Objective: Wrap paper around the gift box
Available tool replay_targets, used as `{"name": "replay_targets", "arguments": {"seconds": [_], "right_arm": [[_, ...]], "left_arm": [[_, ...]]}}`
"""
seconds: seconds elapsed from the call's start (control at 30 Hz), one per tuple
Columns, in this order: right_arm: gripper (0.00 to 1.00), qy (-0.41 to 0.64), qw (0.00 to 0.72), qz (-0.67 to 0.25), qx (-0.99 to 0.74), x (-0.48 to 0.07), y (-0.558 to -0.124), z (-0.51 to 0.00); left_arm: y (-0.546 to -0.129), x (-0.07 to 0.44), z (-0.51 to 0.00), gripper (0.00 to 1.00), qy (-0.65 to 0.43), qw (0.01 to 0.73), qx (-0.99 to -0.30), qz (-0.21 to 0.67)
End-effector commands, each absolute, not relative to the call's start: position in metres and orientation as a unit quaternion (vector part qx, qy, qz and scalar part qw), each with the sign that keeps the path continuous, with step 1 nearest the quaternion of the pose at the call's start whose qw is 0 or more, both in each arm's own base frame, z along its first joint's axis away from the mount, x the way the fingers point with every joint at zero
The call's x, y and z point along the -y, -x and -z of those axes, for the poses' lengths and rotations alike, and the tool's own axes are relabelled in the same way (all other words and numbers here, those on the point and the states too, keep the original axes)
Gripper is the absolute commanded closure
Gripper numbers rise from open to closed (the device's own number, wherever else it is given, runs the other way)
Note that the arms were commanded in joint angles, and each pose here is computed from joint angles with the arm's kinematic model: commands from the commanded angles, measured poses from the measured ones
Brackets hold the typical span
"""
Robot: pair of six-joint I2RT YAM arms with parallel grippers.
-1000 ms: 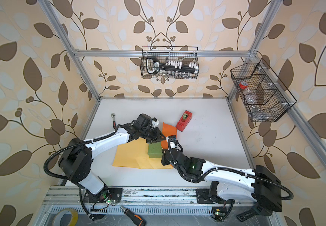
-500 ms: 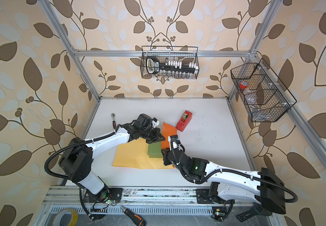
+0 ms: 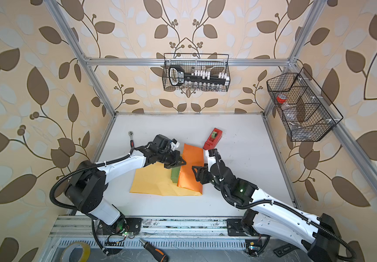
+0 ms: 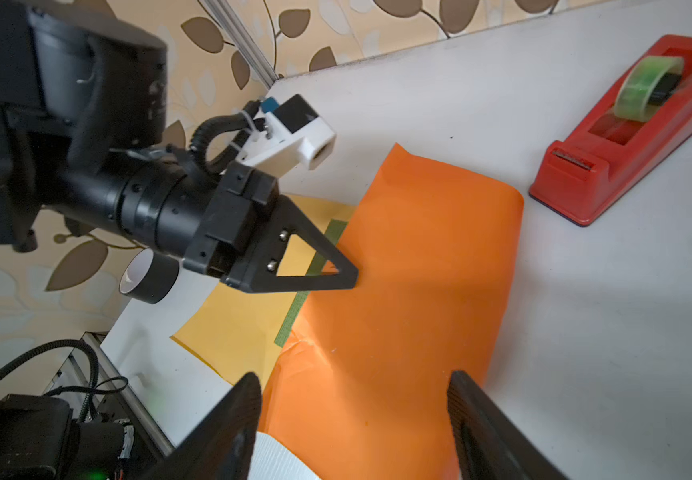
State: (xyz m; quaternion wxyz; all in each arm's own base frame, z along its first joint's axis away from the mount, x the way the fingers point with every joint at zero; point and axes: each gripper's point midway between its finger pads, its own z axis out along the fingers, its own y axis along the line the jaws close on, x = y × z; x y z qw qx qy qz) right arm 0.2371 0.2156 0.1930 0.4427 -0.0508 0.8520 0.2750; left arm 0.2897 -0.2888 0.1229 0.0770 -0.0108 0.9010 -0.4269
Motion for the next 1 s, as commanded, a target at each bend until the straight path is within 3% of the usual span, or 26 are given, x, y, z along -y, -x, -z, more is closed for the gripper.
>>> {"name": "replay_targets", "arguments": {"seconds": [0.0, 0.6, 0.97], "right_arm": [[0.24, 0.066, 0.399, -0.278, -0.871, -0.214, -0.235, -0.168], [0.11, 0.049, 0.361, -0.245, -0.898, -0.214, -0.266, -0.139], [0.09, 0.046, 0.343, -0.246, -0.905, -0.221, -0.277, -0.130]], "left_arm": [[-0.289, 0.283, -0.144, 1.00, -0.012, 0.101, -0.883, 0.459], [-0.286, 0.247, -0.146, 1.00, 0.021, 0.122, -0.876, 0.467], [-0.288, 0.234, -0.138, 1.00, 0.040, 0.123, -0.879, 0.459]]}}
